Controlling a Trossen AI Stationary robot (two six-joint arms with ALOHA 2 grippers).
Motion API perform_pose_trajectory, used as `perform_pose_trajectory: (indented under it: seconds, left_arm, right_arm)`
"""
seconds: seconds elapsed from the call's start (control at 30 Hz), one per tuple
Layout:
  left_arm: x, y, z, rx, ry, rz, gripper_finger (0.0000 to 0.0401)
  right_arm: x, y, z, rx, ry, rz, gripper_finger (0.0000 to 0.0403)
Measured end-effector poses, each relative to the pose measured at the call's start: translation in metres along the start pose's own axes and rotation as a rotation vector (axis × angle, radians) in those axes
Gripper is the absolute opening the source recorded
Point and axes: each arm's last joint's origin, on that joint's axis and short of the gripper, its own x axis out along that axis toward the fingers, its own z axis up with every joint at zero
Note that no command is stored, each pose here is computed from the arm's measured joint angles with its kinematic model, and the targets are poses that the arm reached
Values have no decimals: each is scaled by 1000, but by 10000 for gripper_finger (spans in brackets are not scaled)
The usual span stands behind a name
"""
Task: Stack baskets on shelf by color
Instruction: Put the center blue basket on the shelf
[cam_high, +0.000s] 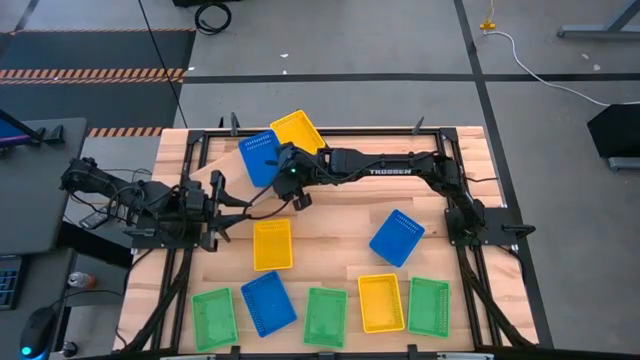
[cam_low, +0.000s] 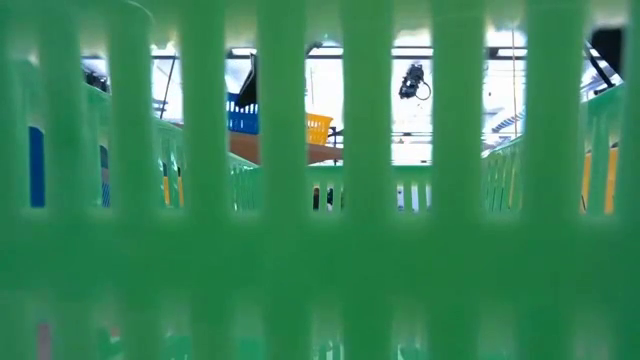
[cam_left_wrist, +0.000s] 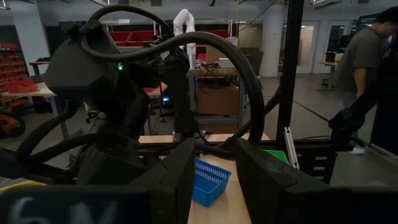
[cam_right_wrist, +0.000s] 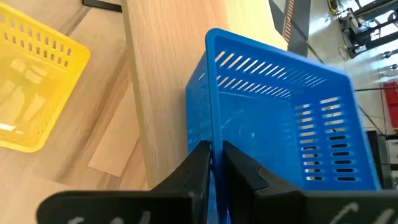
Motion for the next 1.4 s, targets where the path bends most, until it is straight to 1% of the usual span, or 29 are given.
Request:
perform_pose_trajectory:
  seconds: [0.2,0.37,0.47,0.67,0.8,1.0,1.2,1.4]
  left_arm:
    - [0,0,0,1,1,0,121]
    - [0,0,-1,3,6,-1,121]
    - [0,0,-1,3,6,-1,121]
    - [0,0,-1,3,7,-1,121]
    - [0,0,-1,3,7,-1,121]
    - [0,0,-1,4,9,-1,121]
    - [0,0,-2,7,15,-1,121]
    - [0,0,-2,5,15,-1,121]
  right_arm:
    - [0,0,0,-41,4,3,40]
    - [0,1,0,-68,-2,11,46]
    - [0,2,0,-70,-13,30,59]
    - [-1,5,2,-58,-18,41,100]
    - [-2,9,6,-92,-23,43,115]
    - [-3,12,8,-178,40,-23,114]
    - [-9,18,16,-233,19,-23,112]
    - [-9,18,13,-266,41,-8,103]
